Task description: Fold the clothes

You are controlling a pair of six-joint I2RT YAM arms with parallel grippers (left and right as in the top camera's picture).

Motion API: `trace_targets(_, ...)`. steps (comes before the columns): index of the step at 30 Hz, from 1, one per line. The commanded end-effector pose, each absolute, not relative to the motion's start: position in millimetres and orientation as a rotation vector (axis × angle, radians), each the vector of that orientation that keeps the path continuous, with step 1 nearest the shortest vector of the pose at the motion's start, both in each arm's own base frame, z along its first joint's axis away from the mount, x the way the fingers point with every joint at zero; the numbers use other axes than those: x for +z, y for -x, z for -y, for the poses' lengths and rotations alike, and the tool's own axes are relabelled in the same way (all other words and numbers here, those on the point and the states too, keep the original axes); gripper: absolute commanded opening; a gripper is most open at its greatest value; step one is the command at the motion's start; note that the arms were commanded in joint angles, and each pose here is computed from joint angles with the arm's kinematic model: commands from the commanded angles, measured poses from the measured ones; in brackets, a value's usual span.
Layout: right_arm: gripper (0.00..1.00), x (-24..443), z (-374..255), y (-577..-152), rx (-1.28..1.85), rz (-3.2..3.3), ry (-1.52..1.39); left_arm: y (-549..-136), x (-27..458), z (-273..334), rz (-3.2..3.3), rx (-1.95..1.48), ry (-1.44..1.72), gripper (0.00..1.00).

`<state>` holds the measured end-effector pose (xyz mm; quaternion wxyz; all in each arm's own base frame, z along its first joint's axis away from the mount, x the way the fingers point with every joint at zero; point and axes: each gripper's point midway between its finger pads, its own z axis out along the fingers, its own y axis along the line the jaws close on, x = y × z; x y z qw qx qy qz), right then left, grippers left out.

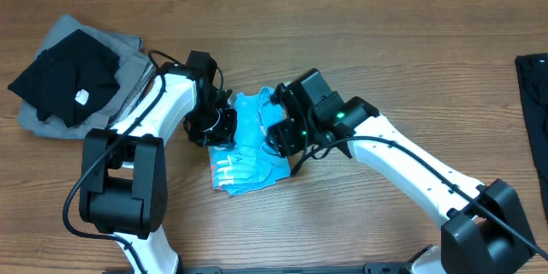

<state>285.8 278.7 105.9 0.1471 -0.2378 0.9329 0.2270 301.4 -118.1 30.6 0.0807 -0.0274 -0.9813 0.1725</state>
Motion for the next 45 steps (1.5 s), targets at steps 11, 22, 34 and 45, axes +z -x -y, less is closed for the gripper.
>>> trace_targets(11, 0.1, 50.4, -299.9, -265.4, 0.581, -2.922, 0.443, -300.9, 38.0, 124.9, 2.932, 0.586, 0.061, 0.11)
trace_targets(22, 0.21, 66.4, -212.5, -290.6, 0.169, -2.976, 0.138, -302.0, 36.1, 118.4, 2.945, 0.546, 0.069, 0.12)
trace_targets(34, 0.39, 103.1, -289.5, -291.3, 0.791, -2.766, 0.594, -302.7, 36.9, 115.1, 2.943, 0.557, 0.059, 0.14)
trace_targets(45, 0.3, 42.1, -289.0, -277.4, 0.672, -3.009, 0.378, -288.4, 36.0, 91.5, 2.896, 0.451, 0.011, 0.14)
